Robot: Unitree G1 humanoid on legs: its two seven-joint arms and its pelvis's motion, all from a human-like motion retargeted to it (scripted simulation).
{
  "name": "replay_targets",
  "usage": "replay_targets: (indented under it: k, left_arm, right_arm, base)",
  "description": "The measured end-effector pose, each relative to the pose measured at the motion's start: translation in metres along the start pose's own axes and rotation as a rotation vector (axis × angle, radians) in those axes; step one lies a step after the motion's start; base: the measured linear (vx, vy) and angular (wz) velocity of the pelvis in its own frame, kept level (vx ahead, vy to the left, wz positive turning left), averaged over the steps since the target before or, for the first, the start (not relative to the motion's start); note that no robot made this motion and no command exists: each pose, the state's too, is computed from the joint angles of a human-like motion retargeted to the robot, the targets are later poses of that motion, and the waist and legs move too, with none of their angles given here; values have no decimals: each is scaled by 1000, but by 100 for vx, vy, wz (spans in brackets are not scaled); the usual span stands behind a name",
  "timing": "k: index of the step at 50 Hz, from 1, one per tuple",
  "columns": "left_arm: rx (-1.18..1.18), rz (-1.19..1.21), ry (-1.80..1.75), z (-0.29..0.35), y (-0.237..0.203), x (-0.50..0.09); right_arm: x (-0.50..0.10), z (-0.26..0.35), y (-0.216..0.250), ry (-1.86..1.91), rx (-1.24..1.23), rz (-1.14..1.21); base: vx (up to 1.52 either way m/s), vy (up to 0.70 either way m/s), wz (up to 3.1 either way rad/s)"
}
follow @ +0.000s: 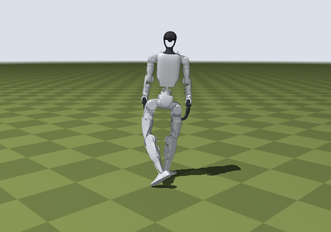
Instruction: In place motions
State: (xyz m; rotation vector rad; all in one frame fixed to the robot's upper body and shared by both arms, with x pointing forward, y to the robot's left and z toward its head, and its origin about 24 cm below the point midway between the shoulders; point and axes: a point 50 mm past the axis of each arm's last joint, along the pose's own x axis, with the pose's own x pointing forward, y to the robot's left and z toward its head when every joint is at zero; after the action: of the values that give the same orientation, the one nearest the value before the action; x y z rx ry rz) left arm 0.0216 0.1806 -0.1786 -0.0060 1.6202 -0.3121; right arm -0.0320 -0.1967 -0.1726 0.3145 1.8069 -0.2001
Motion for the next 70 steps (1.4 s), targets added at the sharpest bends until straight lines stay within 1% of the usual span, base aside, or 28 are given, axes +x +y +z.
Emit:
replay_targets:
  k: [2, 5, 11, 15, 21, 25, 29, 32, 35, 38, 43, 47, 52, 62, 65, 70]
  left_arm:
    - [-9, 2, -26, -1, -2, 1]
    - [-8, -17, -55, 5, -11, 4]
    - [-77, -18, -25, -6, -12, 4]
    - [-106, 2, 39, -23, -10, 4]
    - [-140, 11, 97, -39, -8, 2]
    - [-166, -5, 121, -46, -11, 2]
    - [-169, -13, 102, -39, -11, 2]
    - [-155, -32, 96, -37, -12, 3]
    - [-163, -20, 87, -35, -8, 2]
    - [-161, 8, 111, -40, 0, -1]
    - [-119, 21, 272, -74, 1, -7]
    - [-102, 24, 325, -88, -4, -8]
    - [-78, 6, 328, -83, -5, -7]
    - [-78, -12, 259, -59, 7, -7]
    - [-87, 10, 206, -49, 12, -7]
    - [-55, 18, 186, -40, 17, -8]
  right_arm:
    - [0, -7, -1, 38, -10, -7]
    - [-2, 3, -3, 20, -41, -9]
    - [-11, 54, 9, -146, -270, 1]
    - [-16, 71, 13, -206, -412, -25]
    - [-12, 51, 2, -91, -443, -25]
    - [-6, 24, -2, 0, -385, -3]
    - [-2, 1, -11, 42, -299, 7]
    - [-2, -15, -19, 107, -296, 2]
    - [-4, -8, -21, 106, -357, -17]
    - [-6, 15, -15, 33, -463, -49]
    - [-9, 34, -11, -21, -566, -88]
    - [-9, 38, -4, -43, -494, -29]
    - [-9, 34, -1, -56, -298, 52]
    - [-4, -9, -9, 33, 67, 94]
    - [-3, -5, -6, 18, 80, 100]
    - [-3, 0, -6, 3, -29, 95]
  base:
    - [50, -35, -304]
    - [14, -3, -155]
    - [9, -1, -142]
    - [11, 5, -131]
    - [22, 11, -127]
    - [21, 10, 71]
    - [18, 11, -14]
    - [17, 10, -73]
    - [-7, 0, -99]
    - [-18, -8, -119]
    - [-14, -6, -219]
    - [-14, -15, -271]
    - [-9, -19, -259]
    - [13, -31, -154]
    - [9, -40, -112]
    - [17, -32, -80]
